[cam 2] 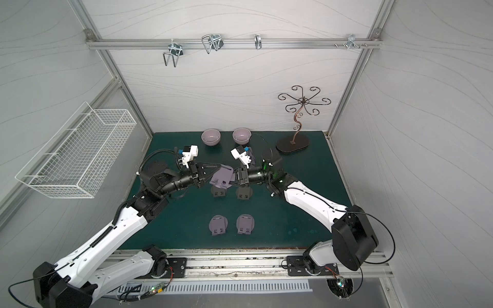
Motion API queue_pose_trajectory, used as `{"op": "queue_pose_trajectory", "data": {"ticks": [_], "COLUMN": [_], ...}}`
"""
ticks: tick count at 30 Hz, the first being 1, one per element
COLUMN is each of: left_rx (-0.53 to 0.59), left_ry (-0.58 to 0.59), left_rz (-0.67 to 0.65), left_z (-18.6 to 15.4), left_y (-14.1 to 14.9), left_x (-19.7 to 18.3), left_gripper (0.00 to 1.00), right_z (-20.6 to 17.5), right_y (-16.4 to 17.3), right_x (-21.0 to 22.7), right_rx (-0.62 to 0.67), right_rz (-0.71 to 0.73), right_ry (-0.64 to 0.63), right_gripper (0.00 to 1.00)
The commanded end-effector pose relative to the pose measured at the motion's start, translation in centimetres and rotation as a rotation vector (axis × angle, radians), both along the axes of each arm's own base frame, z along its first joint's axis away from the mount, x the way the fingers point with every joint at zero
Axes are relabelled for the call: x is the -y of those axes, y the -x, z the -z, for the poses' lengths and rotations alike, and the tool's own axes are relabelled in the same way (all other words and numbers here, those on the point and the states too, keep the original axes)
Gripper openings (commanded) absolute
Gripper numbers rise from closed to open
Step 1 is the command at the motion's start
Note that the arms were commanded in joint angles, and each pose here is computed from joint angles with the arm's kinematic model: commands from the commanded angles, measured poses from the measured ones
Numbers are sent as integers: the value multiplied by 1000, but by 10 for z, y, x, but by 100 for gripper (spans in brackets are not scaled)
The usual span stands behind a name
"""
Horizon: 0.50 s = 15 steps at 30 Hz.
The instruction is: Open the phone stand
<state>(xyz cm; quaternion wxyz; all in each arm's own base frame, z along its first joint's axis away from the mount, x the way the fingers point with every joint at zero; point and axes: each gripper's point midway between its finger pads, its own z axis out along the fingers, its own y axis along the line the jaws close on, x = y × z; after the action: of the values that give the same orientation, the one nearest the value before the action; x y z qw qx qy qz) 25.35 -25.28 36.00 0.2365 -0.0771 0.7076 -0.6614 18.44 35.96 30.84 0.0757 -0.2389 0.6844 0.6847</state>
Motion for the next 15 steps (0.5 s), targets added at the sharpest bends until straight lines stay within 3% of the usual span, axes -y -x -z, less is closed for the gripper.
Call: {"op": "queue_pose_trajectory", "data": {"ticks": [1,7,15], "left_rx": [509,638,697], "left_ry": [256,299,286], "left_rz": [-31,-122,-306], "left_z": [-163,-200,-212], "left_y": [30,28,29], "left_x": [-20,-47,-96], "left_gripper": [0,0,0], "right_z": [86,116,114], "right_y": [53,66,62], "right_x": [5,15,27], "right_rx": [-328,-455,-511], "right_rz": [-171,-187,-183], "right_ry": [251,307,291], "right_gripper": [0,0,0]}}
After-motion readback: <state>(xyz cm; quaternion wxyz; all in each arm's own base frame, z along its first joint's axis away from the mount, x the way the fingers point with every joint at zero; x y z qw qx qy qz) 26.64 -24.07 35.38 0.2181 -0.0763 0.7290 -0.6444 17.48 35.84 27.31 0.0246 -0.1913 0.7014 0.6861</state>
